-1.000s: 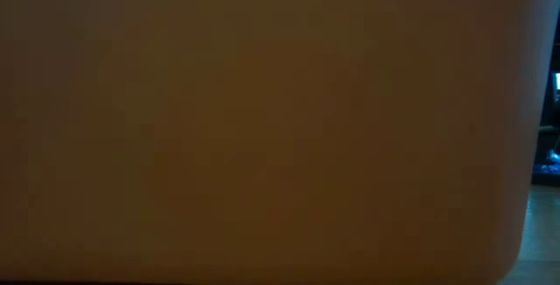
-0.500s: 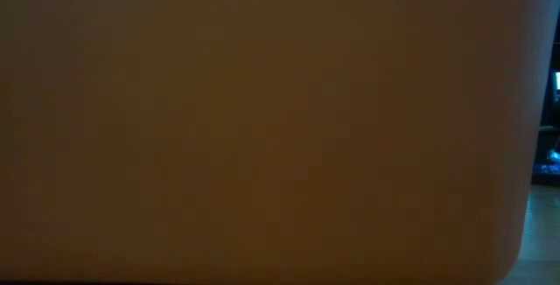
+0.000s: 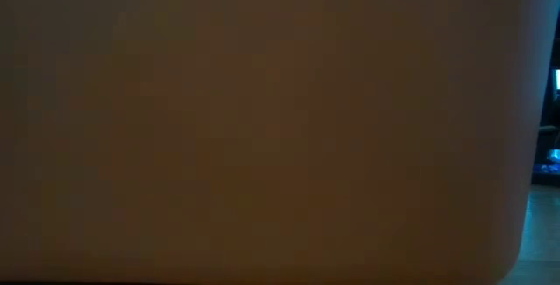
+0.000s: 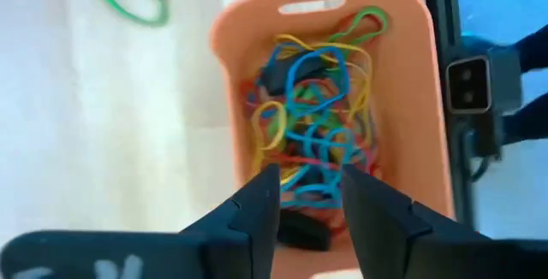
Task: Pick and place rubber bands into bin
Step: Put the green rubber band into the bin
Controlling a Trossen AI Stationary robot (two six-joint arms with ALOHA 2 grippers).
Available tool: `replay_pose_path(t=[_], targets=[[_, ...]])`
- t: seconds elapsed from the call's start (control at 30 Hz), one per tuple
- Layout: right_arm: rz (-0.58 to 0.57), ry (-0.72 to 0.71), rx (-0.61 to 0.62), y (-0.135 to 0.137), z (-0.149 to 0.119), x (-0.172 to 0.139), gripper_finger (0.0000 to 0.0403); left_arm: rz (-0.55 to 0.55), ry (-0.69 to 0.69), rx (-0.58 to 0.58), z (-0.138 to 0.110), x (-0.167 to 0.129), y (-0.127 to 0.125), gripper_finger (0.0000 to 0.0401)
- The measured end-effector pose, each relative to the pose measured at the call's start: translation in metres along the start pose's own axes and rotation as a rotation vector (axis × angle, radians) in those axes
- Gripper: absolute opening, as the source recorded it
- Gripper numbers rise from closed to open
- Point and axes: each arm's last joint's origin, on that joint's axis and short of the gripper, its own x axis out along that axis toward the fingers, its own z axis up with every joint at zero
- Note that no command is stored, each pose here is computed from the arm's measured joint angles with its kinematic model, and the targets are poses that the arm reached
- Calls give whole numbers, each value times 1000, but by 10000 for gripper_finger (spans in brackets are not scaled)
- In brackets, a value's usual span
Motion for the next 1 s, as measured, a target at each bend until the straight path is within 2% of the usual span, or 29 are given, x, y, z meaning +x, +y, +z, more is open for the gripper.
replay_pose_path(t=[0.13, 0.23, 0.3, 0.47, 0.6, 0.7, 0.87, 1.0], targets=[[9, -4, 2, 1, 0, 0, 94, 82, -1, 127, -5, -16, 6, 89], [55, -22, -14, 6, 2, 0, 88, 145, 30, 219, -10, -24, 14, 41], [111, -60, -43, 13, 5, -1, 72, 165, 56, 286, -13, -30, 19, 12], [127, -231, -173, 42, 27, -12, 8, 156, 21, 319, -30, -36, 42, 2], [49, -298, -259, 67, 53, -14, 8, 148, -78, 274, -61, -35, 67, 1], [-43, -287, -324, 83, 73, -7, 4, 139, -148, 226, -93, -35, 85, 1], [-222, -139, -355, 95, 107, 15, 24, 132, -241, 132, -141, -35, 108, 2], [-346, 25, -274, 93, 133, 39, 52, 130, -286, 93, -170, -35, 120, 1]])
